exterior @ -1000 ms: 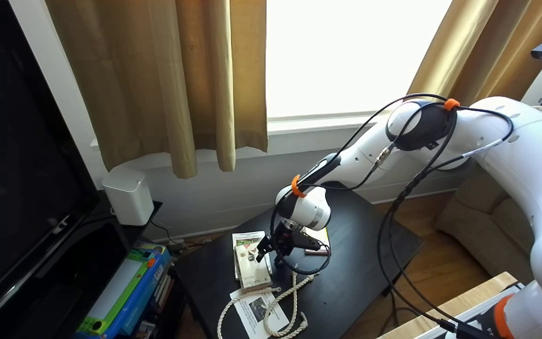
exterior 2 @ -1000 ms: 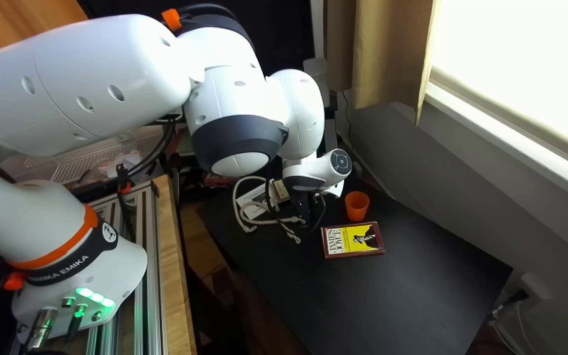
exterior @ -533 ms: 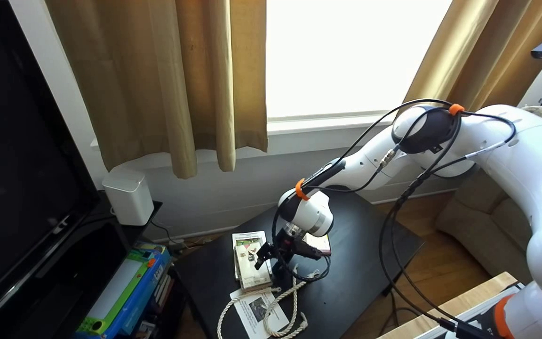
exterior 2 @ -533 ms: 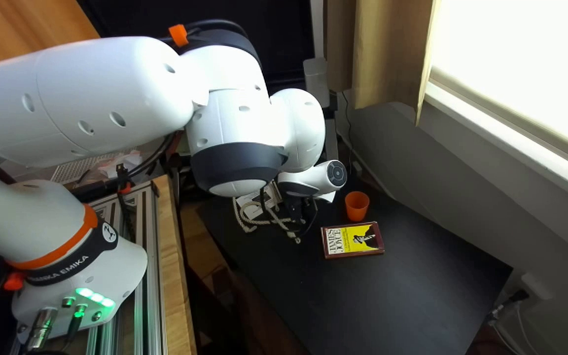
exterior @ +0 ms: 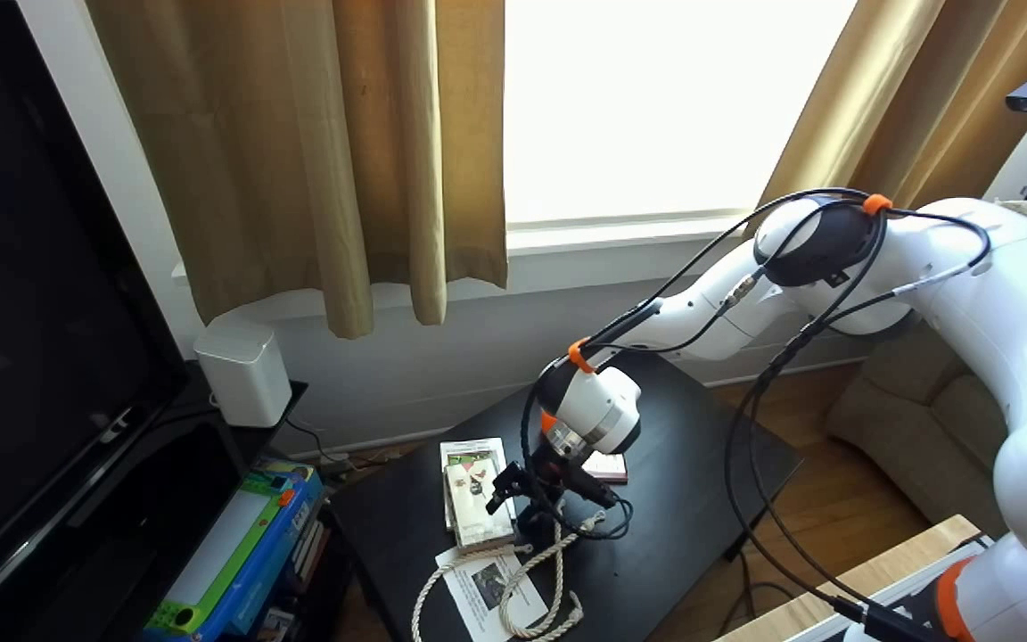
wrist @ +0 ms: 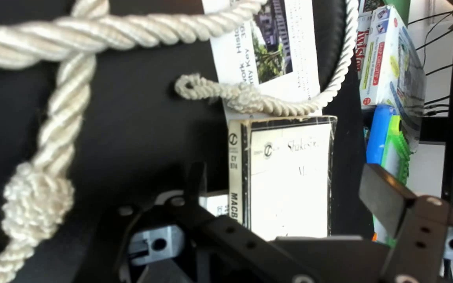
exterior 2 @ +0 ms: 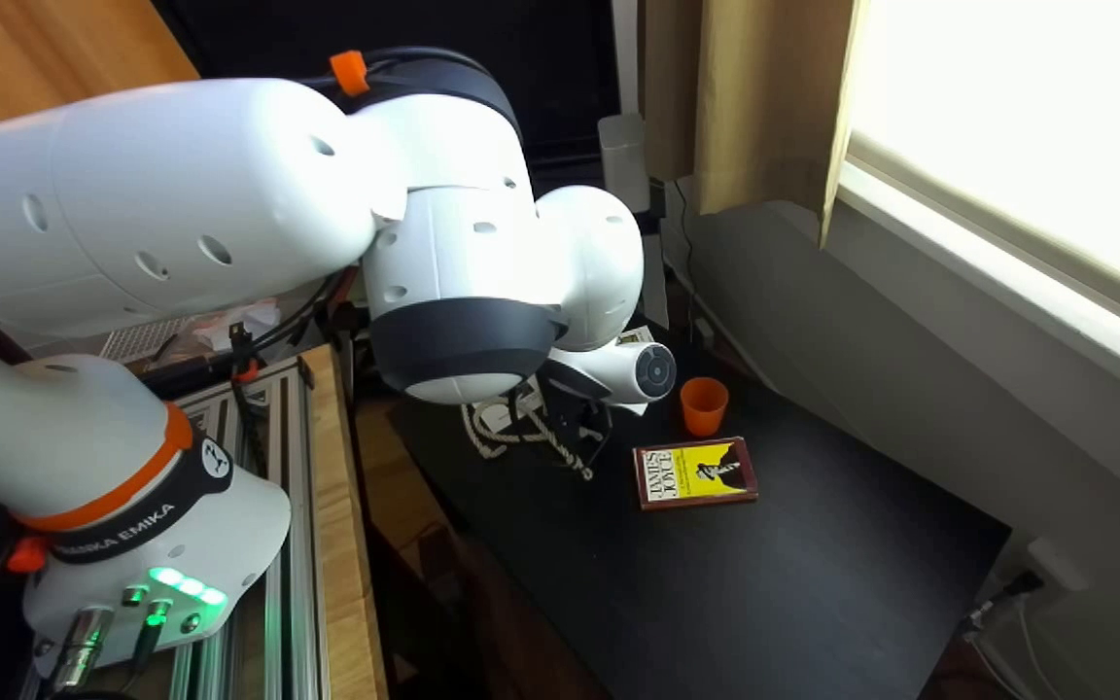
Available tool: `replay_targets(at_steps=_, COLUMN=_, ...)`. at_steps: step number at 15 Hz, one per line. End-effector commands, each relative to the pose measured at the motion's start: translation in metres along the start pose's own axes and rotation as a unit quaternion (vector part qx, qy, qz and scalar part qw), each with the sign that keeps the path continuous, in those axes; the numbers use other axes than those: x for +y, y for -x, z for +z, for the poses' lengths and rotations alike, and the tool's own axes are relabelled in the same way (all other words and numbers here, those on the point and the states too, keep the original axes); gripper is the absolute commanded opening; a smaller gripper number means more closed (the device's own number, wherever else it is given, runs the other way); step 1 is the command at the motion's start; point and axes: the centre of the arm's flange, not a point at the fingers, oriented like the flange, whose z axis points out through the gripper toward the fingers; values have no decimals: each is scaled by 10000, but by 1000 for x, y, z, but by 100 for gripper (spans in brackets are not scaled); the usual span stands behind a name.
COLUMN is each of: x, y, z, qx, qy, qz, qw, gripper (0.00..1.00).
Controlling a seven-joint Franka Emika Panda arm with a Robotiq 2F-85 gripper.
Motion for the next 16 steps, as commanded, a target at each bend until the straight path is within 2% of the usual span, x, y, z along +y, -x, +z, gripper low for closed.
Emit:
replay_targets(at_steps=1, x=14, y=8, z=14, qx=57, qy=-258, qz=83, qw=9996, gripper=100)
replay_targets(at_steps=8, x=33, y=3, z=19, qx=365, qy=-476, qz=-43, qw=9982, gripper=100)
replay_targets(at_steps=16, x=44, y=4, z=25, qx=35, qy=-1031, qz=13, qw=9947, gripper=100)
